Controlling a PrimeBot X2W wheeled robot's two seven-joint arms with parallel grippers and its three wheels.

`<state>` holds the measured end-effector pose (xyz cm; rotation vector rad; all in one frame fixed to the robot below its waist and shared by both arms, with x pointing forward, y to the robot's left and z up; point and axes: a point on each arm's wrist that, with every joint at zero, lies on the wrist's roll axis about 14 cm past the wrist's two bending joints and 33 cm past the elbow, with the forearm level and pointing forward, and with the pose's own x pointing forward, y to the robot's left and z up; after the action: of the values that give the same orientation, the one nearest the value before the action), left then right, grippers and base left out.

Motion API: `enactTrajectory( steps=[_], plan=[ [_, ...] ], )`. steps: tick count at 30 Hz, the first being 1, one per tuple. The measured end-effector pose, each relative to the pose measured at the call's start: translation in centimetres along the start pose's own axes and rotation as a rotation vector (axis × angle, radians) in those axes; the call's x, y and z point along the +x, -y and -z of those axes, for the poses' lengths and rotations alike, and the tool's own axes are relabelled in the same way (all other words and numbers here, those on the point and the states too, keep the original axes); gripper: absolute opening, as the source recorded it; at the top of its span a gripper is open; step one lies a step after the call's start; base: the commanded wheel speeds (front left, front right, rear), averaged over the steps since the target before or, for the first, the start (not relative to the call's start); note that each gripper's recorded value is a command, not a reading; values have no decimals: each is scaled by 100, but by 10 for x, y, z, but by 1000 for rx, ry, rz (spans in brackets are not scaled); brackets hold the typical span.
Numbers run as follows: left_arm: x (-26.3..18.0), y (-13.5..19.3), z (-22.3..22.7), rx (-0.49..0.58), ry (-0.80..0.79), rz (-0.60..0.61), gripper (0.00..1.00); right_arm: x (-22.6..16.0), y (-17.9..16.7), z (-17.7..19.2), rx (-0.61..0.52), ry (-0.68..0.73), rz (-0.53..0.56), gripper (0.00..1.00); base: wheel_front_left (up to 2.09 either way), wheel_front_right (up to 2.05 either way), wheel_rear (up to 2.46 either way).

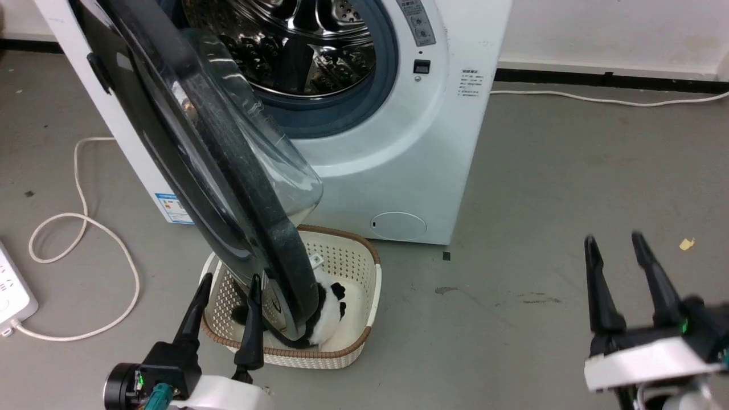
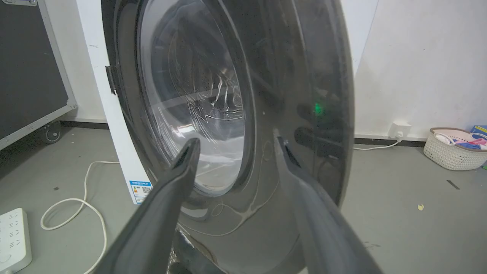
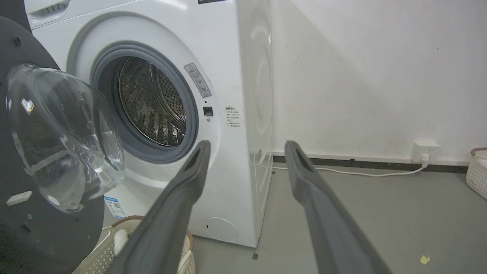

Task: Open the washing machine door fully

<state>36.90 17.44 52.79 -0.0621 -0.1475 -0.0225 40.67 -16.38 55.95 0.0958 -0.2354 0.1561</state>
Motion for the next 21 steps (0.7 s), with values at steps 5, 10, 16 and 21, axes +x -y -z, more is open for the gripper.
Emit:
enactTrajectory(
  steps=[5, 10, 16, 21],
  plan=[
    [-5, -1, 15, 4, -48, 1, 100, -27, 0, 18, 42, -57, 49, 100, 0, 0, 0],
    [-7, -5, 20, 10, -64, -9, 100, -42, -8, 31, 41, -105, 34, 100, 0, 0, 0],
    [-9, -8, 20, 12, -68, -16, 100, -47, -12, 34, 78, -117, 35, 100, 0, 0, 0],
    [-8, -7, 20, 12, -66, -16, 100, -47, -13, 34, 96, -113, 36, 100, 0, 0, 0]
  ],
)
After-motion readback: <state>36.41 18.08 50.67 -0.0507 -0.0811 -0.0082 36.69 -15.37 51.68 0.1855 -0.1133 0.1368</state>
